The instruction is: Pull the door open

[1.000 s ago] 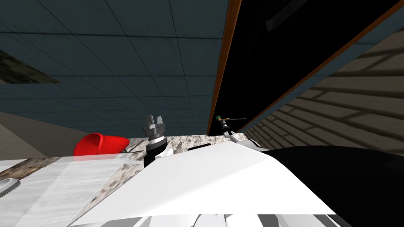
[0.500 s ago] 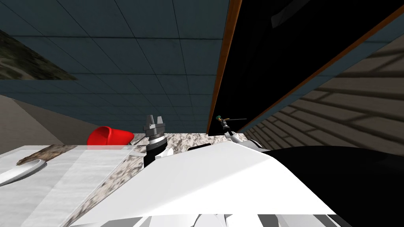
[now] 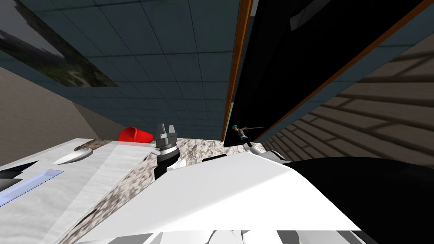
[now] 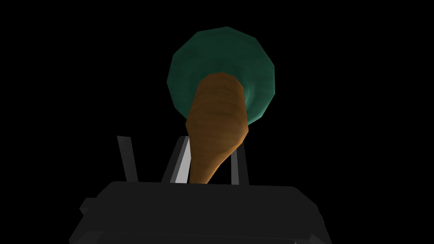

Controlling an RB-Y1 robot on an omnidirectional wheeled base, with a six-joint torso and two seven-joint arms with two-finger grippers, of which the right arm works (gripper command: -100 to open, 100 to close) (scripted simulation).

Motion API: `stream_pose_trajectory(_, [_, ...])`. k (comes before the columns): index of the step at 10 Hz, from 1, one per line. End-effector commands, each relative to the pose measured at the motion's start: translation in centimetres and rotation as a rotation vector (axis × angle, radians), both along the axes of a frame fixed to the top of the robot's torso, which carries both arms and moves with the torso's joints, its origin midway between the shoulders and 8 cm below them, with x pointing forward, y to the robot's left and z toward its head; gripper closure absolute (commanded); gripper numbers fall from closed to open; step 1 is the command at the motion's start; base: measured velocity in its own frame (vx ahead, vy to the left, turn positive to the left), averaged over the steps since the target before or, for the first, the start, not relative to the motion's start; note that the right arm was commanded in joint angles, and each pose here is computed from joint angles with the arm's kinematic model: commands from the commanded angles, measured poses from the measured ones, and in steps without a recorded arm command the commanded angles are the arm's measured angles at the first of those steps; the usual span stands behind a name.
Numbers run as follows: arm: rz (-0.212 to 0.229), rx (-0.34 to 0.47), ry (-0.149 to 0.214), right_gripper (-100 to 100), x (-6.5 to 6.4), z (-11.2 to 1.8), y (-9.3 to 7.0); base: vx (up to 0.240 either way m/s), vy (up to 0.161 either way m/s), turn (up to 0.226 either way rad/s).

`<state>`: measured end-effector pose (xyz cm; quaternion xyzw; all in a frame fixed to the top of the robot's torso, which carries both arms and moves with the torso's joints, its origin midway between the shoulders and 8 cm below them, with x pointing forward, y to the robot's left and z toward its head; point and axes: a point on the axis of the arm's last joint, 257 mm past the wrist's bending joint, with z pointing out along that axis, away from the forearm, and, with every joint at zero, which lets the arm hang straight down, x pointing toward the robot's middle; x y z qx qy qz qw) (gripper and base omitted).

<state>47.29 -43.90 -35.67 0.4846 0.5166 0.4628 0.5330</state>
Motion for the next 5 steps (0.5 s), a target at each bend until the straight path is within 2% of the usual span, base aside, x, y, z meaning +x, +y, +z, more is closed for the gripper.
stream_pose_trajectory(1, [0.024,0.000,-0.004,100,-0.3,0.2,0.1,-0.235,-0.078,0.131])
stream_pose_trajectory(2, [0.014,0.001,0.001,100,-0.3,0.0,0.1,-0.100,-0.030,0.027])
stream_pose_trajectory(3, [0.026,0.005,0.006,100,-0.1,-0.3,0.8,-0.170,-0.040,0.066])
stream_pose_trajectory(5, [0.047,0.004,0.004,100,0.6,-0.2,2.1,-0.256,-0.113,0.128])
